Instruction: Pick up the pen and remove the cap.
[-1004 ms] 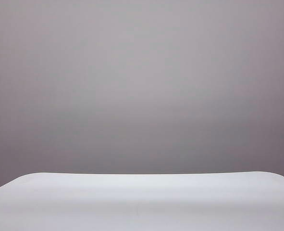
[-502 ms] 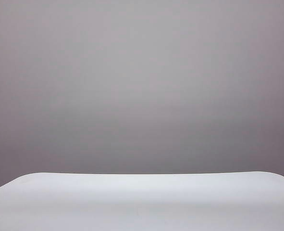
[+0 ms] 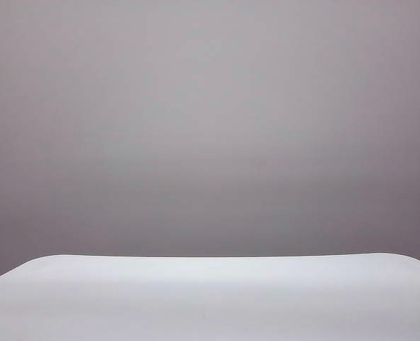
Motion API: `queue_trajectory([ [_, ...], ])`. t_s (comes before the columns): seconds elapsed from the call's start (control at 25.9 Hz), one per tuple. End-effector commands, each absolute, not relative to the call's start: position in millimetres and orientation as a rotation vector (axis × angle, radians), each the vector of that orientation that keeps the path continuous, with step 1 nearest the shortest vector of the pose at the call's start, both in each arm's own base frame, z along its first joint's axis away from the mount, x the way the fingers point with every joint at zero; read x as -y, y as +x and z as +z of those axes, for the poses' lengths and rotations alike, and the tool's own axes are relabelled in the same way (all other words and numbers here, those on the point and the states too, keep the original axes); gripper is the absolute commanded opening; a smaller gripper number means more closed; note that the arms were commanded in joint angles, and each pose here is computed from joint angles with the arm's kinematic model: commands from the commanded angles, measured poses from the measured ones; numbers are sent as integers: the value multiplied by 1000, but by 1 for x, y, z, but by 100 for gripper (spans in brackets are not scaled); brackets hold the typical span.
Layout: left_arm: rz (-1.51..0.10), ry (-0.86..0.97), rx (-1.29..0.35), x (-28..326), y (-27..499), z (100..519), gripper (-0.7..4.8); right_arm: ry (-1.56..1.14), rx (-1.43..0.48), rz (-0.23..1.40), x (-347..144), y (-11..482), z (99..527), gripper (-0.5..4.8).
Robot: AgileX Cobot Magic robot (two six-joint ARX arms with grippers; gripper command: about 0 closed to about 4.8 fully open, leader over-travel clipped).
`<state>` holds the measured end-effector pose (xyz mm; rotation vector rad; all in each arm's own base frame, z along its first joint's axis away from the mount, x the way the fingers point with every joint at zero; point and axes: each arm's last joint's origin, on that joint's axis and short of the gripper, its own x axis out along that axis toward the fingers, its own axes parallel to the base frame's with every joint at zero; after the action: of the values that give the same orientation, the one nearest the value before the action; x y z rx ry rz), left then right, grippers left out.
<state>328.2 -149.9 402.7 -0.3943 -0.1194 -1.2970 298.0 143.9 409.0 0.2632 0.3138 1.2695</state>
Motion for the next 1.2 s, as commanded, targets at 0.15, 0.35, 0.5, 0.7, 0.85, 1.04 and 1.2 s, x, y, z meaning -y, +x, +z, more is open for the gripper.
queue_trajectory([
  [0.15, -1345, -421, 175, 155, 320, 412, 43, 247, -279, 1371, -151, 294, 414, 378],
  [0.35, -1386, -431, 226, 161, 313, 417, 43, 230, -243, 1448, -158, 295, 414, 378],
  [0.5, -1389, -466, 198, 161, 314, 416, 43, 216, -205, 1464, -162, 295, 415, 362],
  [0.7, -1387, -488, 204, 162, 313, 417, 43, 210, -185, 1470, -165, 298, 414, 298],
  [0.85, -1399, -499, 212, 166, 310, 418, 43, 215, -191, 1474, -168, 304, 409, 261],
  [1.04, -1423, -500, 203, 173, 308, 416, 43, 217, -201, 1486, -178, 306, 403, 261],
  [1.2, -1424, -499, 196, 174, 310, 414, 41, 221, -200, 1469, -178, 306, 403, 126],
])
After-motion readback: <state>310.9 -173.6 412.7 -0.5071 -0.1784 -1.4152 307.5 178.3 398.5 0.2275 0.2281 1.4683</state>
